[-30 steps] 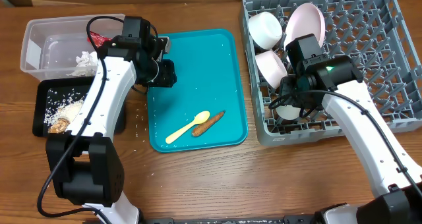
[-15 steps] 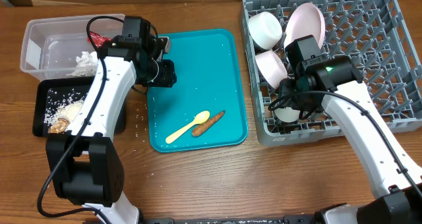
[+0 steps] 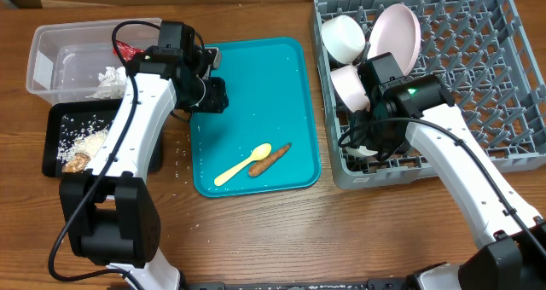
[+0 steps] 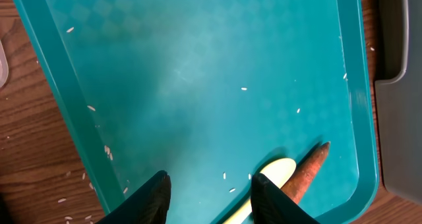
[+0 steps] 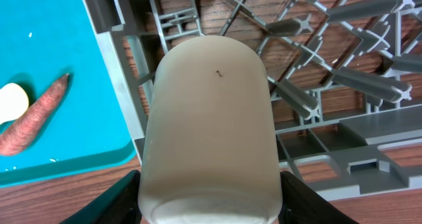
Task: Sort waste into correct bins and load items into the dishwasher
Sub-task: 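Lower the white cup upside down into the rack and release, then reach the left gripper to the brown carrot and grasp it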
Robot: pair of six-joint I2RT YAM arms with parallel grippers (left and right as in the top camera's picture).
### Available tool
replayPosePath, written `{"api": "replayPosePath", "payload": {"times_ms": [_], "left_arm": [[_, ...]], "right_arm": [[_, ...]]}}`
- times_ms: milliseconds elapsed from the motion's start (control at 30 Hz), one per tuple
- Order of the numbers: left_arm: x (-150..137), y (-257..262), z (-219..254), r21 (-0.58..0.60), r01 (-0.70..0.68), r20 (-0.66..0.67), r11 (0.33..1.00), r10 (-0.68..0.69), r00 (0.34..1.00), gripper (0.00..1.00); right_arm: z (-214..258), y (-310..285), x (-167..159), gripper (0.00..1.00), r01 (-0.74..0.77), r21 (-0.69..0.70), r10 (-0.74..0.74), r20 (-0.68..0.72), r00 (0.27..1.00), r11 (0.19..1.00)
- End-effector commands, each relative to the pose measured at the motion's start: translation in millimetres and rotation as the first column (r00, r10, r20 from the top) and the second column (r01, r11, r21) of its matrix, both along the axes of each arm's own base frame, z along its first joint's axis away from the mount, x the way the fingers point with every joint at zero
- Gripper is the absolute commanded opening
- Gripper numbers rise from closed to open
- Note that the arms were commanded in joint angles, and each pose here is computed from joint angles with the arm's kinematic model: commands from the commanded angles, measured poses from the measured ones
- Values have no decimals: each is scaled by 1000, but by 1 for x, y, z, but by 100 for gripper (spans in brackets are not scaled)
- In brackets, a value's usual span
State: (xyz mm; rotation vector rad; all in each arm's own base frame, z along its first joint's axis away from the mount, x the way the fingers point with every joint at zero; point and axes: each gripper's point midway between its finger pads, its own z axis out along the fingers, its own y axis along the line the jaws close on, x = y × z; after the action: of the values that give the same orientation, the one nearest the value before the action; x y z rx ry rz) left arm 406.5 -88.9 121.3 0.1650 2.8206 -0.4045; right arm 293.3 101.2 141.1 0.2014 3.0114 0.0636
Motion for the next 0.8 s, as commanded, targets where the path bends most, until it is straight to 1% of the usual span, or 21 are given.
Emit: {"api": "replayPosePath", "payload": {"times_ms": [0, 33, 67, 100, 133, 167, 267, 433, 600, 767], "left_arm": [[-3, 0, -8, 7, -13, -24, 1000, 14, 1000, 43], [-3, 0, -9, 7, -13, -24, 1000, 14, 1000, 43], [-3, 0, -9, 7, -13, -24, 1000, 14, 1000, 43], [-3, 0, -9, 7, -13, -24, 1000, 14, 1000, 43], [-3, 0, -9, 7, -13, -24, 1000, 14, 1000, 43], [-3, 0, -9, 7, -13, -25, 1000, 14, 1000, 43], [-3, 0, -8, 7, -13, -24, 1000, 14, 1000, 42], [-3, -1, -8, 6, -13, -24, 1000, 13, 1000, 42], [-7, 0, -10, 9, -12, -43, 1000, 12, 999, 41], [-15, 1, -12, 17, 10, -71, 1000, -9, 997, 41]], "right_arm": [[-2, 2, -1, 39, 11, 9, -11, -5, 1000, 1000], [-2, 2, -1, 49, 11, 10, -11, -4, 1000, 1000], [-2, 3, 0, 67, 11, 10, -11, -2, 1000, 1000], [-2, 3, 0, 82, 11, 9, -11, 0, 1000, 1000], [-1, 3, 1, 91, 11, 10, -11, 4, 1000, 1000], [-1, 3, 2, 95, 12, 11, -12, 7, 1000, 1000], [0, 4, 5, 99, 15, 17, -15, 22, 1000, 1000], [18, 8, 18, 100, 14, 38, -17, 76, 997, 999], [38, 10, 21, 99, 8, 46, -13, 101, 995, 999], [37, 8, 15, 95, 10, 37, -12, 78, 997, 999]]}}
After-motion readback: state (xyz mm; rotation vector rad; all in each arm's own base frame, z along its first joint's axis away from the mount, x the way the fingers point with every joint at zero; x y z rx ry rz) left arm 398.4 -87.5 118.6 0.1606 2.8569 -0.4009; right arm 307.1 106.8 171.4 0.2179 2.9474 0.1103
